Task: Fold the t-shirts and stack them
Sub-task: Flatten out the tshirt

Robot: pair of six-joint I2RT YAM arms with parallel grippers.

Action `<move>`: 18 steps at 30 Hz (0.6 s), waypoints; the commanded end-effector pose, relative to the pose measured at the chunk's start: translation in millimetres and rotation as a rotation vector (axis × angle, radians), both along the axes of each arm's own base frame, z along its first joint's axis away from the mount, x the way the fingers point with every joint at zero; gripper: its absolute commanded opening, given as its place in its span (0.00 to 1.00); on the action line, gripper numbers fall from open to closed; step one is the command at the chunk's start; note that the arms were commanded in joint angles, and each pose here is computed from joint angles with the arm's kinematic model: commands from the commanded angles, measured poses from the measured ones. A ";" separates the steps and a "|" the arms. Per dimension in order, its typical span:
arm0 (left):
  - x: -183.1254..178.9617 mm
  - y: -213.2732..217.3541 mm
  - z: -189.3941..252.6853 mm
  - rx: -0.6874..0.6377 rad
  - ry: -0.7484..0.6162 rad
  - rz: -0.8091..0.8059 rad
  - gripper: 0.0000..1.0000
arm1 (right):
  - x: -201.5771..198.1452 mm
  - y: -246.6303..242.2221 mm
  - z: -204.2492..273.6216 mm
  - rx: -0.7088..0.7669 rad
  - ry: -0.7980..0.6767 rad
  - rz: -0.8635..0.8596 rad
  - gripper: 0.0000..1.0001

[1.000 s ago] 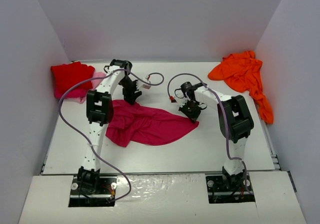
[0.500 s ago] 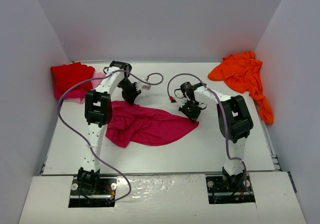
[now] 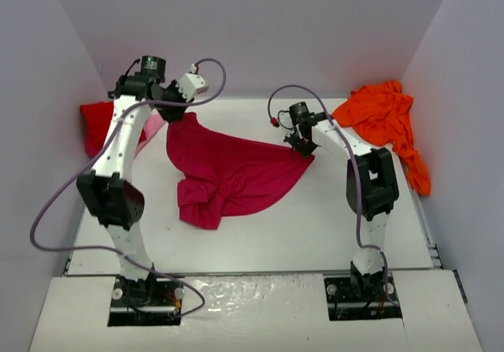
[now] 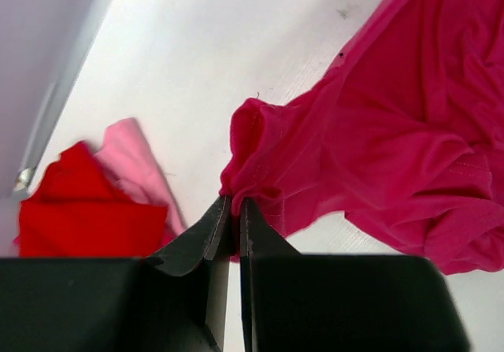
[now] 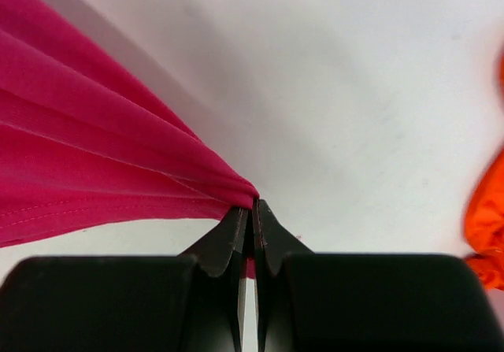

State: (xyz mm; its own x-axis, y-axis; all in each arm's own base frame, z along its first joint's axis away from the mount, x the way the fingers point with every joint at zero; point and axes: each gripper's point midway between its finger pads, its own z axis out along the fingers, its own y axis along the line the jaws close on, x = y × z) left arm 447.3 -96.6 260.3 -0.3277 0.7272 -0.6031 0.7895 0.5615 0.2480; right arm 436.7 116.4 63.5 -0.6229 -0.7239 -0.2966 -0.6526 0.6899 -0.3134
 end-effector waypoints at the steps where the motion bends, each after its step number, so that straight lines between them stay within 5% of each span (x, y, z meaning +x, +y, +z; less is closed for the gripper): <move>1: -6.1 12.6 59.7 -0.032 -0.168 0.154 0.00 | 36.8 -12.0 108.7 -0.091 -0.294 -0.046 0.00; 6: -70.2 11.0 145.4 -0.178 -0.346 0.173 0.00 | 40.2 -25.8 241.2 0.017 -0.612 -0.144 0.00; 9: -123.4 8.4 187.9 -0.264 -0.449 0.149 0.00 | 7.1 -24.2 315.1 0.161 -0.763 -0.118 0.00; 13: -213.8 11.2 231.1 -0.352 -0.554 0.083 0.00 | -51.0 -20.4 369.4 0.325 -0.876 -0.010 0.00; 18: -263.7 27.1 246.4 -0.341 -0.619 0.109 0.00 | -112.2 -17.0 386.4 0.458 -0.928 0.124 0.00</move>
